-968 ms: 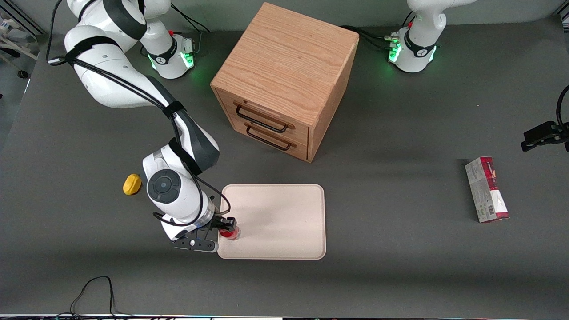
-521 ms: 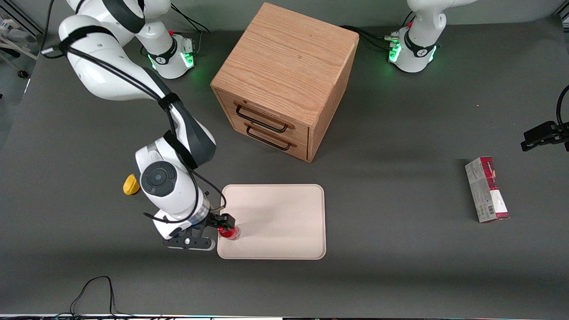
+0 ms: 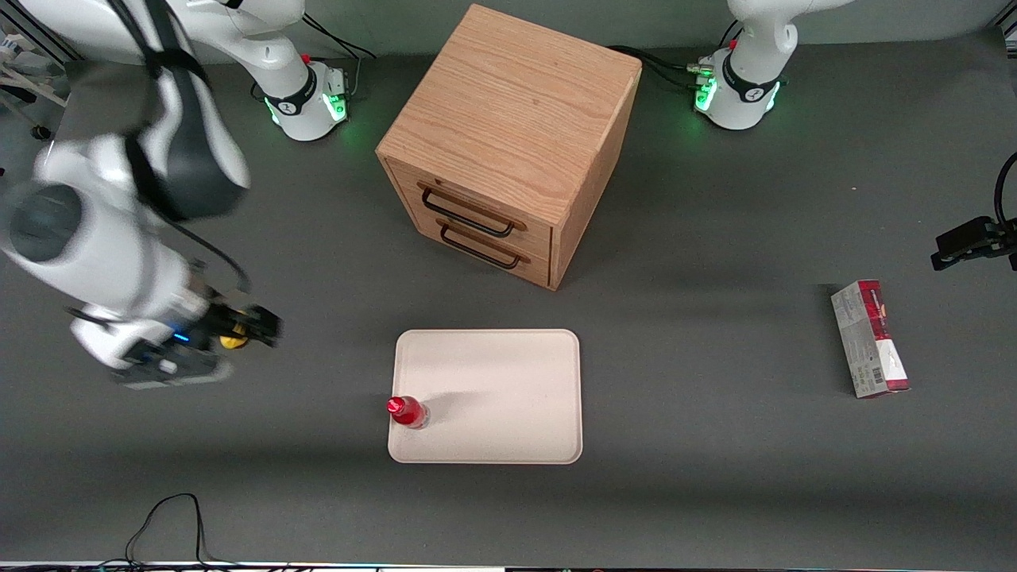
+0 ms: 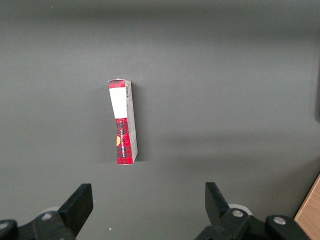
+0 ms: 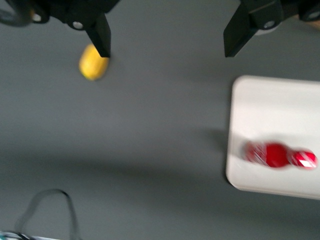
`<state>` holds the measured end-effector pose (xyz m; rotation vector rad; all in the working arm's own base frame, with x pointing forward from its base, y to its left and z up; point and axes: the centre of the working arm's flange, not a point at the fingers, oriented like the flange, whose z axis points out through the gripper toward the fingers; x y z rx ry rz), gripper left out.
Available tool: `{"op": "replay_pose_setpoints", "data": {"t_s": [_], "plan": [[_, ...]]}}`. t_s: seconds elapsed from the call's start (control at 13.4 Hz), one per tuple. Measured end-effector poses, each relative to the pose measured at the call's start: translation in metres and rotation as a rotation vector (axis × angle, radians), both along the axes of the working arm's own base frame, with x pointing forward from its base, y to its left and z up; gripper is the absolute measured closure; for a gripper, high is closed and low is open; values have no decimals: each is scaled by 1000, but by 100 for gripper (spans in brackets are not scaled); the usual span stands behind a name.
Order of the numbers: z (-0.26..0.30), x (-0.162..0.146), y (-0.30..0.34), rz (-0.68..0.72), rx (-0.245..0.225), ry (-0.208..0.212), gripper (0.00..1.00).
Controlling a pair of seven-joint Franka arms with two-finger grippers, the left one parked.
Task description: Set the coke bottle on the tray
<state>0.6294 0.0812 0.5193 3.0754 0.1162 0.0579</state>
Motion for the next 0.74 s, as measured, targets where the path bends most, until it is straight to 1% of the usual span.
{"op": "replay_pose_setpoints", "data": {"t_s": [0.07, 0.22, 0.45, 0.6, 0.74], "plan": [[23, -23, -32, -14, 6, 18, 0], [63, -67, -76, -47, 22, 35, 0], [100, -117, -115, -98, 58, 33, 0], [106, -130, -127, -104, 70, 39, 0], [102, -131, -124, -97, 70, 46, 0]]}}
